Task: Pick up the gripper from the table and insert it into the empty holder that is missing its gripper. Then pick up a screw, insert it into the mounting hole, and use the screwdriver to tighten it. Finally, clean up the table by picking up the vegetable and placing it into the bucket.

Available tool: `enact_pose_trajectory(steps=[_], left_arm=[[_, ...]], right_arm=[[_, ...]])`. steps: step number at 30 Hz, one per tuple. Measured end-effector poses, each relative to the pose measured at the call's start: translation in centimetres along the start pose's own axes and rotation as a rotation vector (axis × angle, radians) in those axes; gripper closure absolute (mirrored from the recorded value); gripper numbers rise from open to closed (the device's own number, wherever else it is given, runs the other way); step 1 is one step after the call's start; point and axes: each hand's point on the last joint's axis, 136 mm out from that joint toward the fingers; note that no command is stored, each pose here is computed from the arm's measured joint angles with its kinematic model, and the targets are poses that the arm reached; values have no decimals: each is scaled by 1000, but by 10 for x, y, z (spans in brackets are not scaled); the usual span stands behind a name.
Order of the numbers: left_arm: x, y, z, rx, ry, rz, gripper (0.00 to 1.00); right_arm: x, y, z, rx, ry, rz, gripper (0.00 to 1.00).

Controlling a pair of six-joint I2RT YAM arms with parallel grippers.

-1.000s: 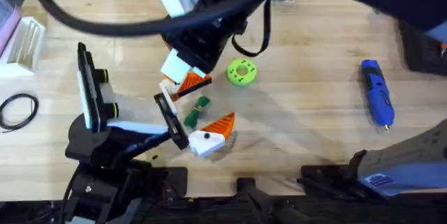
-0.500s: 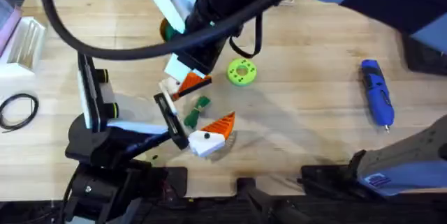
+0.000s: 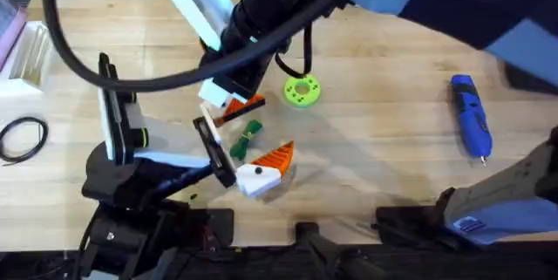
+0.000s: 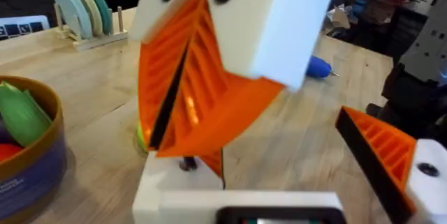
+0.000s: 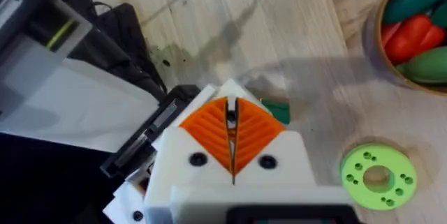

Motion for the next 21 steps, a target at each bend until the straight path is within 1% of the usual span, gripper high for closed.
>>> enact_pose_trajectory(steps=[16,21], left_arm=[[0,0,0,1,-2,3,14],[-1,0,0,1,-3,3,13]], right_arm=[[-6,1,1,9,-4,37,995],[-3,1,8,38,7,24,995]])
Point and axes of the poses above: each hand's point on the last joint's axis, 136 mm out from that joint toward the fingers, its own y axis out along the fingers, its own x axis along the line the jaws close on, z = x × y, and after that the axes turned 13 degrees about -y, right-handed
